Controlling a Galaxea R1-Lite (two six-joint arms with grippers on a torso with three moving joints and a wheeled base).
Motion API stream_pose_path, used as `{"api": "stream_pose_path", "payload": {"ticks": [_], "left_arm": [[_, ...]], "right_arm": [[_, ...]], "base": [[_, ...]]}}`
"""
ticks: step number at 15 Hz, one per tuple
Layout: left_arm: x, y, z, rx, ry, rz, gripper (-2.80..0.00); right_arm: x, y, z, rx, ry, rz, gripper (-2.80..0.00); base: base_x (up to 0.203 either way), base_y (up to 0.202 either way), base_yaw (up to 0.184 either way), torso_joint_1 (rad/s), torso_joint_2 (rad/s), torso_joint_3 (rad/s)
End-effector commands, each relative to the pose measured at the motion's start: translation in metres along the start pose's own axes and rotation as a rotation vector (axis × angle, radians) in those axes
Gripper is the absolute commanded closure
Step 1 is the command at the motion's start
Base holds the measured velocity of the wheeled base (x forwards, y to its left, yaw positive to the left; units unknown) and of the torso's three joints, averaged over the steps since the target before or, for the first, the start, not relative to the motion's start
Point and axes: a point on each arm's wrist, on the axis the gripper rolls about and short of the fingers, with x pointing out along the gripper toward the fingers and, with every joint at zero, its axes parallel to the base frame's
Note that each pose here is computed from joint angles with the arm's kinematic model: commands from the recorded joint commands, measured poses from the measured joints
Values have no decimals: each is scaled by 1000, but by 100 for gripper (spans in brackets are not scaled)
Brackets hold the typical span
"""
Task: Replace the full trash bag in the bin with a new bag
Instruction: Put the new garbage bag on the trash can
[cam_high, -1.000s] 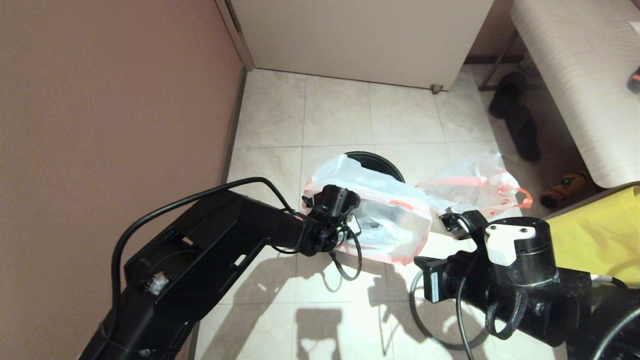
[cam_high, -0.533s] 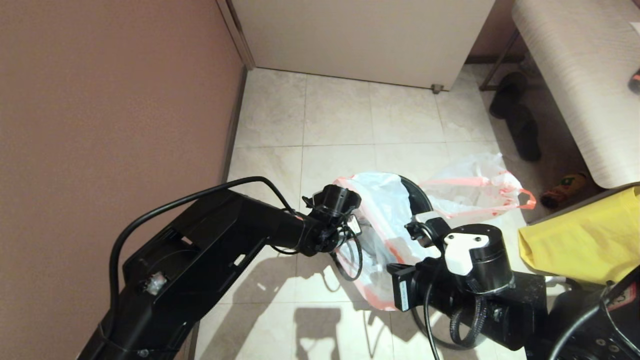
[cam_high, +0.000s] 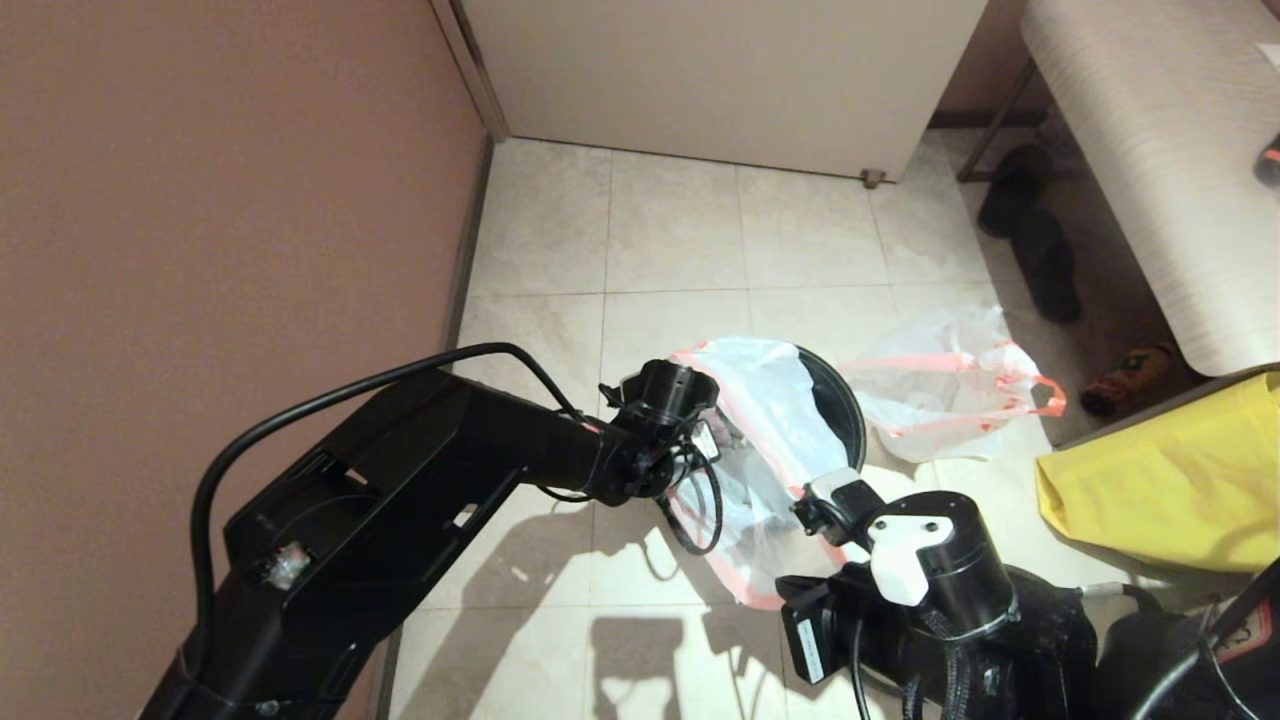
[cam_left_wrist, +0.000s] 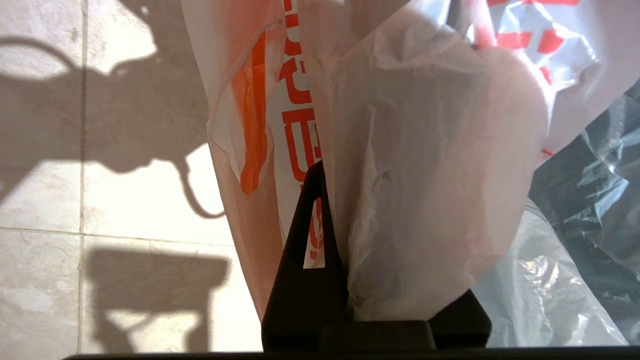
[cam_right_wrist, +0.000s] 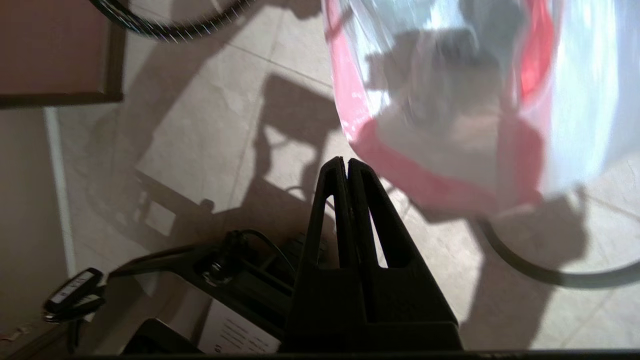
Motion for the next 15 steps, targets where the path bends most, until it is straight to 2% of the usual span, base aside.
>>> {"api": "stream_pose_path", "payload": {"ticks": [1, 4, 6, 9, 11, 13, 15], "left_arm": [[-2, -1, 3, -7, -7, -4, 0], [-4, -1, 2, -7, -3, -3, 0], [-6, -1, 3, -5, -3, -5, 0], [-5, 0, 4, -4, 8, 4, 0], [-5, 1, 4, 0, 30, 22, 0], [-7, 2, 4, -6, 43, 28, 0], [-14, 0, 10, -16, 33, 15, 0]], "right_arm": [[6, 0, -10, -9, 37, -11, 0], [27, -9, -19, 2, 64, -56, 0], [50, -21, -17, 10, -8, -82, 0], [76, -54, -16, -125, -83, -169, 0], [81, -68, -12, -176, -100, -208, 0], [83, -74, -7, -177, -125, -221, 0], [67, -72, 2, -164, -169, -209, 0]], "base": [[0, 0, 0, 0, 0, 0], [0, 0, 0, 0, 0, 0], [0, 0, 0, 0, 0, 0], [0, 0, 0, 0, 0, 0], [0, 0, 0, 0, 0, 0], [0, 0, 0, 0, 0, 0], [0, 0, 0, 0, 0, 0]]}}
